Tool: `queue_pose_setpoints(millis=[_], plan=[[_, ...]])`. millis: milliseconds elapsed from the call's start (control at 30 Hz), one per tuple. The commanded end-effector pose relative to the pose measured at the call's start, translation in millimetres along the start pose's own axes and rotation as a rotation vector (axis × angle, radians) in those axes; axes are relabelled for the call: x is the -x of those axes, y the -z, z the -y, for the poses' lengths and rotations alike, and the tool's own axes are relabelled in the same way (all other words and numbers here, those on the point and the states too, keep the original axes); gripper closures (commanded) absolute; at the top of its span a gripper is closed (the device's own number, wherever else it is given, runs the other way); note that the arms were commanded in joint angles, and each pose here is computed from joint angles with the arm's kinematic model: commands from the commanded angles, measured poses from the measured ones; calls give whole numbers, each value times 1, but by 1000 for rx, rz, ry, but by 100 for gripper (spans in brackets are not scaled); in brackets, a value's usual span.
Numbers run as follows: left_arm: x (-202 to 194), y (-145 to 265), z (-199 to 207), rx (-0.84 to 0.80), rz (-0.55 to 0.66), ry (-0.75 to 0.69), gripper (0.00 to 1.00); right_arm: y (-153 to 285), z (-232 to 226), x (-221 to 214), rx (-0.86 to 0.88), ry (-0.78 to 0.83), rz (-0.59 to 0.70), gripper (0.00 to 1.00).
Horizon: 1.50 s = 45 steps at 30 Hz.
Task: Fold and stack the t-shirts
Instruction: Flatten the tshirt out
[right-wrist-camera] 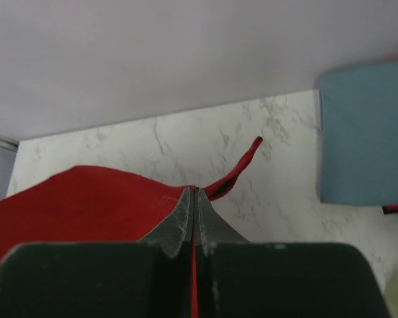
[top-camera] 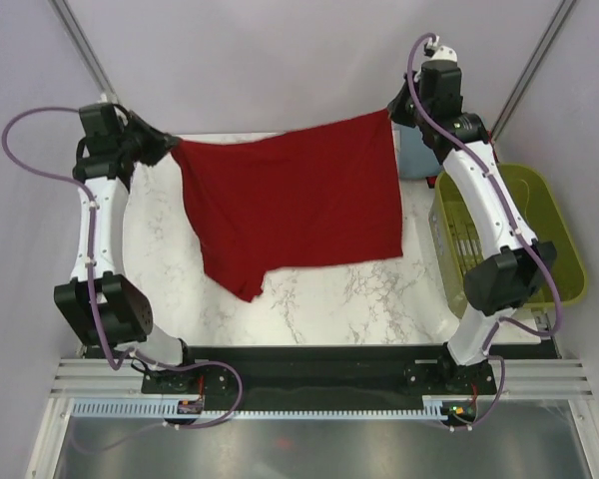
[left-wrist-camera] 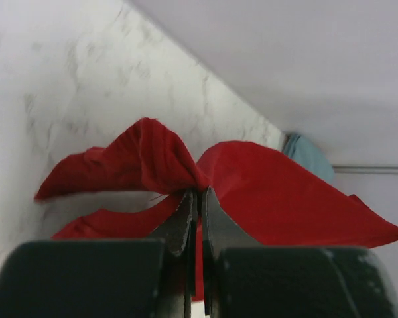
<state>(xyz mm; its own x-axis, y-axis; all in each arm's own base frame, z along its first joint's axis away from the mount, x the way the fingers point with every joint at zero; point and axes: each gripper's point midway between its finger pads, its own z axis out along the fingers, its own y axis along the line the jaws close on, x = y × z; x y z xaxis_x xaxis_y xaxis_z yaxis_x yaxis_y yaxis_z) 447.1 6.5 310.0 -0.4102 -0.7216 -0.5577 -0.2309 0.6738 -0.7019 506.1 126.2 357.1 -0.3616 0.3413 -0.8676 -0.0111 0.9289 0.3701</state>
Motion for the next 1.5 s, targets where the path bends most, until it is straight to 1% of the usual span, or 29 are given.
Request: queue_pose_setpoints(millis=[0,133,167,200,233,267,300,333,367,400,433,467,500,533,567,600,633,667,700,767,833,1000,1100,1167,1233,1267,1300,1367,1467], plan=[[84,70,121,-326,263,-192,98,54,-34,116,87,24,299,100],[82,94,147,-436,266,-216,98,84,-39,130,111,22,344,100],[81,99,147,-438,277,-217,98,80,-34,119,107,25,319,100],[71,90,133,-404,254,-198,98,97,-36,121,121,26,334,100],[67,98,129,-395,268,-200,98,101,-34,116,119,25,329,100],[59,96,120,-378,255,-211,98,90,-22,89,94,30,269,100],[37,76,89,-316,196,-182,98,105,-21,86,103,29,277,100],[29,85,79,-288,216,-180,98,105,-19,71,119,34,250,100],[17,79,62,-256,200,-164,98,88,-6,30,111,37,179,100],[-18,60,22,-191,127,-127,97,101,-4,21,132,32,184,100],[-35,55,5,-169,100,-113,95,99,0,2,140,31,156,100],[-49,59,-7,-155,90,-100,93,87,16,-44,129,32,67,100],[-86,45,-46,-81,11,-54,90,95,20,-56,130,23,57,100],[-102,42,-65,-43,-15,-44,87,88,38,-105,106,15,-43,100],[-117,40,-84,8,-39,-23,83,87,42,-120,114,1,-56,100],[-151,36,-122,110,-113,20,54,91,43,-137,132,-40,-78,100],[-159,36,-152,236,-109,28,46,88,59,-186,113,-65,-170,100],[-167,38,-175,330,-117,38,43,88,54,-199,160,-80,-179,100],[-179,40,-199,425,-141,111,38,88,60,-235,153,-77,-249,100],[-179,36,-197,414,-153,123,38,89,69,-262,121,-54,-303,100],[-162,32,-192,425,-117,121,39,92,81,-274,83,-31,-314,100],[-139,21,-166,360,-113,-1,44,101,85,-266,73,11,-288,100],[-151,9,-168,370,-173,5,45,103,87,-264,61,18,-284,100],[-159,-2,-183,427,-204,1,45,104,92,-264,34,22,-287,100],[-152,-14,-184,431,-205,-15,45,105,93,-267,31,21,-299,100],[-158,-26,-191,436,-241,-12,47,106,94,-269,31,24,-307,100],[-152,-36,-173,363,-261,-17,50,107,93,-271,34,22,-312,100],[-149,-55,-162,312,-305,-73,56,109,94,-274,36,16,-319,100],[-155,-70,-157,315,-321,-183,55,108,93,-277,39,5,-325,100]])
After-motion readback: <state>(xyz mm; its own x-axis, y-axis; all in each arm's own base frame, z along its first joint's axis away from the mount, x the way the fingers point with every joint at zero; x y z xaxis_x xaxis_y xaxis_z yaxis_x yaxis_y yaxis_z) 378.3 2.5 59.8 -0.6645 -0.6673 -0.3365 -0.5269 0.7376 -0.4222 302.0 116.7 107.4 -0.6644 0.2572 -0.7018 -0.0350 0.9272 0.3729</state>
